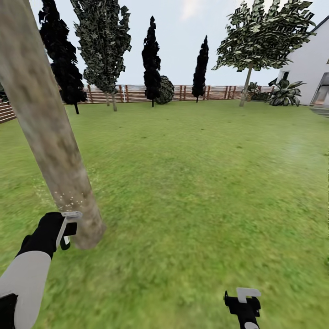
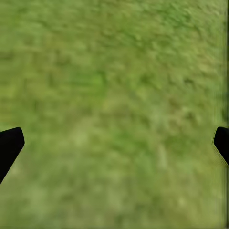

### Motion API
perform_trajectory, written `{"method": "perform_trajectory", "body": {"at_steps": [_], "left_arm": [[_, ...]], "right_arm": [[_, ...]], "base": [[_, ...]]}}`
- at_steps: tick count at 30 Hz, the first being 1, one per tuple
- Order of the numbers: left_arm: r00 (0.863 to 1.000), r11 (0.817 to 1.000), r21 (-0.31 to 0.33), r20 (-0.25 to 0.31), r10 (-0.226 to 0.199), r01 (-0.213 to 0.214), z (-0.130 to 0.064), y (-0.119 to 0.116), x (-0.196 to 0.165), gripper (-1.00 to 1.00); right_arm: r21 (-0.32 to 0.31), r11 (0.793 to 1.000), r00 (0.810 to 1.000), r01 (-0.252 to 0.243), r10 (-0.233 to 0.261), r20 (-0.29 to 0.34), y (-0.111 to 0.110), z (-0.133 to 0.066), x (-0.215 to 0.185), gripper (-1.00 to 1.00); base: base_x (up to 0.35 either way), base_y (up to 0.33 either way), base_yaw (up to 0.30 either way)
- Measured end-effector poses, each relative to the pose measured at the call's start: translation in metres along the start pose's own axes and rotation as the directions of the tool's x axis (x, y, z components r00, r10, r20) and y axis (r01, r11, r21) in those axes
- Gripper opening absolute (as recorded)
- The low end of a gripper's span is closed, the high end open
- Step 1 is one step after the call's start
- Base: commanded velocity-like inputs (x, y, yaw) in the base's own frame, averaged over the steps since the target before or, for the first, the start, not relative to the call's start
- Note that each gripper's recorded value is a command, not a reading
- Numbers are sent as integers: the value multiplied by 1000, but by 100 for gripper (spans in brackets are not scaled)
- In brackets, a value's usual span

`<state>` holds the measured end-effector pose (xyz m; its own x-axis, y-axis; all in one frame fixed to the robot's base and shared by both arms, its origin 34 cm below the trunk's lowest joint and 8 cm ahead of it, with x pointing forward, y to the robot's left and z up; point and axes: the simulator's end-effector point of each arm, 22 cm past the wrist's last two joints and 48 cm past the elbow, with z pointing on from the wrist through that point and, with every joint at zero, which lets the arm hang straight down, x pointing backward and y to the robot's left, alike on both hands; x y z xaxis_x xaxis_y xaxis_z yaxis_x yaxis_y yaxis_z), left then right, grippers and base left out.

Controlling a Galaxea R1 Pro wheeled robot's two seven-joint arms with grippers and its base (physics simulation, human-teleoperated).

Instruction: In the garden, pick up the pesticide atomizer on the floor and spray pesticide onto both trees until each tree trunk is fully covered.

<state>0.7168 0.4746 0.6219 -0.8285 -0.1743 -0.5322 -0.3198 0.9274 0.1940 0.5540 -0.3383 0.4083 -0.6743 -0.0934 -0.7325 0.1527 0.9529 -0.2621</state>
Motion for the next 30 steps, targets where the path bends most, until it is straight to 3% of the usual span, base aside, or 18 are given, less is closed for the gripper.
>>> {"method": "perform_trajectory", "body": {"at_steps": [7,18,24,30], "left_arm": [[1000,1000,-7,0,1,-1,1,4,2,-100],[999,1000,-10,34,-14,14,-6,10,-10,-100],[999,1000,-1,37,-13,13,-7,4,-11,-100],[999,1000,11,37,-12,12,-6,-1,-11,-100]], "right_arm": [[-1,1000,1000,-1,1,0,1,0,0,100],[-2,1000,1000,-1,1,0,2,0,0,100],[-2,1000,1000,-1,1,0,1,0,0,100],[-1,1000,1000,0,0,-1,1,0,0,100]], "base": [[82,-274,37],[130,-256,262],[274,-102,276],[34,-3,276]]}}
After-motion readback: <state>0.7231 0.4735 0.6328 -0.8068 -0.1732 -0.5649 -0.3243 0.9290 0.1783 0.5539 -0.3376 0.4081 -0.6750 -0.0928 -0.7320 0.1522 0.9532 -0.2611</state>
